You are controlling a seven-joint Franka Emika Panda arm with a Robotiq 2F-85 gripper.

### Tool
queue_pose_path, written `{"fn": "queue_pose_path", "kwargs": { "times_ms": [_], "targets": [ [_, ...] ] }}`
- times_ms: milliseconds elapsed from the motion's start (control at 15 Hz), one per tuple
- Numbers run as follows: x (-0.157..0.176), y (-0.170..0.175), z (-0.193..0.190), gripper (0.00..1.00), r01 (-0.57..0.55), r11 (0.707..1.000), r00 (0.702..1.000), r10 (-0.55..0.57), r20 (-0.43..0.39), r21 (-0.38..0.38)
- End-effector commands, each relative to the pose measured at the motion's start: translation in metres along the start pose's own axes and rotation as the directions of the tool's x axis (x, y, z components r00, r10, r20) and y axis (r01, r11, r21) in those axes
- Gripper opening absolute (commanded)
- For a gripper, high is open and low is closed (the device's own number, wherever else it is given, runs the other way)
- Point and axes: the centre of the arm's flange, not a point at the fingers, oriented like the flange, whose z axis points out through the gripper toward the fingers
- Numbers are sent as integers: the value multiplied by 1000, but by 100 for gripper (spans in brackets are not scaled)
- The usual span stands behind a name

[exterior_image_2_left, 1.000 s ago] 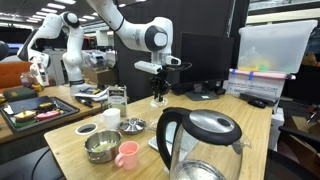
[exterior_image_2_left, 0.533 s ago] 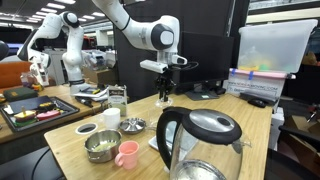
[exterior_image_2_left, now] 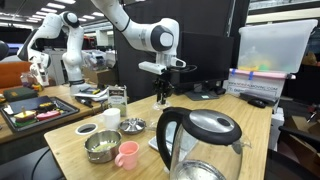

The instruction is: Close the glass jar with the glass lid on the table

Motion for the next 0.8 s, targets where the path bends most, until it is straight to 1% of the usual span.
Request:
{"fn": "queue_pose_path", "kwargs": {
  "times_ms": [0,733],
  "targets": [
    [-3,-6,1,8,7,1000,1000,-7,23,0],
    [-7,-2,10,8,-1,1000,998,1,66,3]
  ]
}}
